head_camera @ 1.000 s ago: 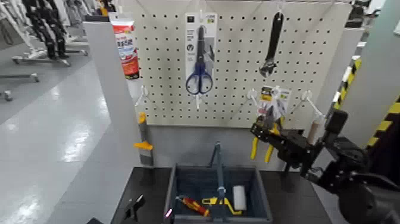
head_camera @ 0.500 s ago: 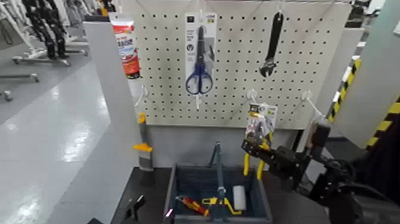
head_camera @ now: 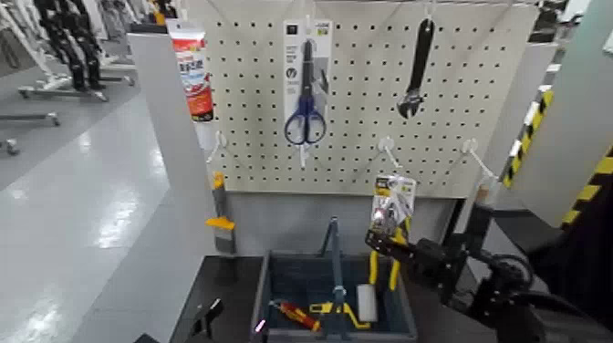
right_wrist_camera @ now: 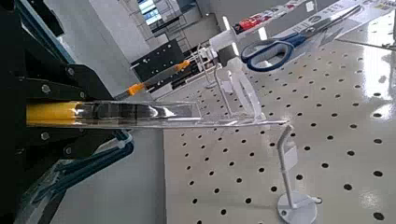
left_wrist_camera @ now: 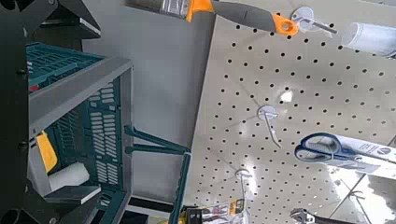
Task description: Put the yellow pliers into the crate.
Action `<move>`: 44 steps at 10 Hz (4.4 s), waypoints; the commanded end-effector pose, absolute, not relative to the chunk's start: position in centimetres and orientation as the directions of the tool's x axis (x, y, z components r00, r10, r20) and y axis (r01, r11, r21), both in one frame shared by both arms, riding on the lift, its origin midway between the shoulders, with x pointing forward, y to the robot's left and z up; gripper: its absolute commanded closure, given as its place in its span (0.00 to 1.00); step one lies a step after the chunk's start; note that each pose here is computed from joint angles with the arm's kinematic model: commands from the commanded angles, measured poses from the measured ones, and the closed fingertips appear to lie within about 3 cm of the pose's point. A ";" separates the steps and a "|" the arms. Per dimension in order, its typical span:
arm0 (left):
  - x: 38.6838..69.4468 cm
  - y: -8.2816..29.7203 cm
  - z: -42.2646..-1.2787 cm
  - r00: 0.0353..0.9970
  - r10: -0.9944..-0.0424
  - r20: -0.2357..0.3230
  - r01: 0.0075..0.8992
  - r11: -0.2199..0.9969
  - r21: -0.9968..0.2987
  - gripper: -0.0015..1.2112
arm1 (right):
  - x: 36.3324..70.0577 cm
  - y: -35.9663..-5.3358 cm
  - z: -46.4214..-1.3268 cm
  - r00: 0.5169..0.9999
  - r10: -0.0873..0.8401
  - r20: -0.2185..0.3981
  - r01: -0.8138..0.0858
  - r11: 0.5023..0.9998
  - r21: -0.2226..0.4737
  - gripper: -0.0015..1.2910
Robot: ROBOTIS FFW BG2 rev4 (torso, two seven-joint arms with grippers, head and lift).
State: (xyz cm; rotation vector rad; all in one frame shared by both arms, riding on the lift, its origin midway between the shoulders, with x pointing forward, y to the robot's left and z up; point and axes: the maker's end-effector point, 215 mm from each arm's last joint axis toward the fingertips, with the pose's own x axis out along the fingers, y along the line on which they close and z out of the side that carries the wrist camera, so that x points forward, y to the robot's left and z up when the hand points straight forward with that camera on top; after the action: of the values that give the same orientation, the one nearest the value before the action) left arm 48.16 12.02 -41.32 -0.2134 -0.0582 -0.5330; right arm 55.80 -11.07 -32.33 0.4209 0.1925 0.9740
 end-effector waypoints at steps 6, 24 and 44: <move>48.3 11.9 -41.2 0.855 -0.506 0.111 0.518 0.837 -0.179 0.11 | 55.0 -10.2 -36.9 0.521 0.851 -0.068 -0.729 0.485 0.484 0.82; 48.4 11.7 -40.9 0.850 -0.513 0.116 0.526 0.833 -0.172 0.11 | 55.3 -9.5 -38.5 0.533 0.840 -0.100 -0.717 0.511 0.474 0.08; 45.7 14.7 -41.2 0.883 -0.470 0.006 0.466 0.875 -0.132 0.11 | 40.2 -19.9 -42.2 0.995 0.096 -0.042 -0.091 0.990 0.108 0.14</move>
State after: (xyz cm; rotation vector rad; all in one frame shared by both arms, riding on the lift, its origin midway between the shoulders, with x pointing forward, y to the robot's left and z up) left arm 45.73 14.70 -41.20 -0.1356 0.0242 -0.4883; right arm 40.21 -20.10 -42.14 0.1095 0.0447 0.0907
